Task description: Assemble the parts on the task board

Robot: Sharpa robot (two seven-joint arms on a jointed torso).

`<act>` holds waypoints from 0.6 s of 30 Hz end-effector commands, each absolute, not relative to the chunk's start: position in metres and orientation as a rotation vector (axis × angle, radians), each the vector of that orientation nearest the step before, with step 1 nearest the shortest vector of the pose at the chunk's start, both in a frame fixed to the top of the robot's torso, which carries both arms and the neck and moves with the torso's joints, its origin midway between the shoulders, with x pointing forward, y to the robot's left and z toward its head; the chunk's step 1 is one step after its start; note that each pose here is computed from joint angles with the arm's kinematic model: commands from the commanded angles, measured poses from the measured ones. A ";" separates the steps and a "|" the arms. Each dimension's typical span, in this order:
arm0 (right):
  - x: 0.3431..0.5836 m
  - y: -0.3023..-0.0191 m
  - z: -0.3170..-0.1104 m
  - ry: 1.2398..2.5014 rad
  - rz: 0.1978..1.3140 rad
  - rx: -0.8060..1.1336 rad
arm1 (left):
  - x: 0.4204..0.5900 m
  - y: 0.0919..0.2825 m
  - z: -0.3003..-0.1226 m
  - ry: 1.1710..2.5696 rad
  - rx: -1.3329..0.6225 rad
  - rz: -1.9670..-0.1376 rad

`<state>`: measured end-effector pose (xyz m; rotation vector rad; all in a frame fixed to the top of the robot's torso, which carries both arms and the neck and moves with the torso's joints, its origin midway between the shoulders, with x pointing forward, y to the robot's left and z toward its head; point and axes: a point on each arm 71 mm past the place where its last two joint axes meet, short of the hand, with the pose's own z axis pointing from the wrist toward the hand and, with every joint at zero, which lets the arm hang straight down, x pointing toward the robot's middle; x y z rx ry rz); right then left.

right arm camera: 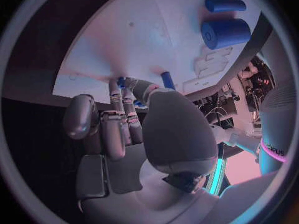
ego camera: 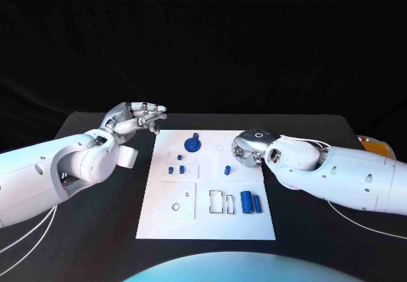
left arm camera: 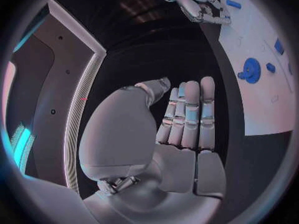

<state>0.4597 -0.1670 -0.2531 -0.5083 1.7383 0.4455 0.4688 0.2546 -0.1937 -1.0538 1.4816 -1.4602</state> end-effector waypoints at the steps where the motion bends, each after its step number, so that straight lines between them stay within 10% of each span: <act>1: 0.457 -0.169 -0.255 1.713 0.420 -0.515 | 0.469 0.253 -0.194 1.494 -1.059 -1.476; 18: 0.454 -0.168 -0.234 1.634 0.482 -0.465 | 0.469 0.254 -0.195 1.503 -1.064 -1.472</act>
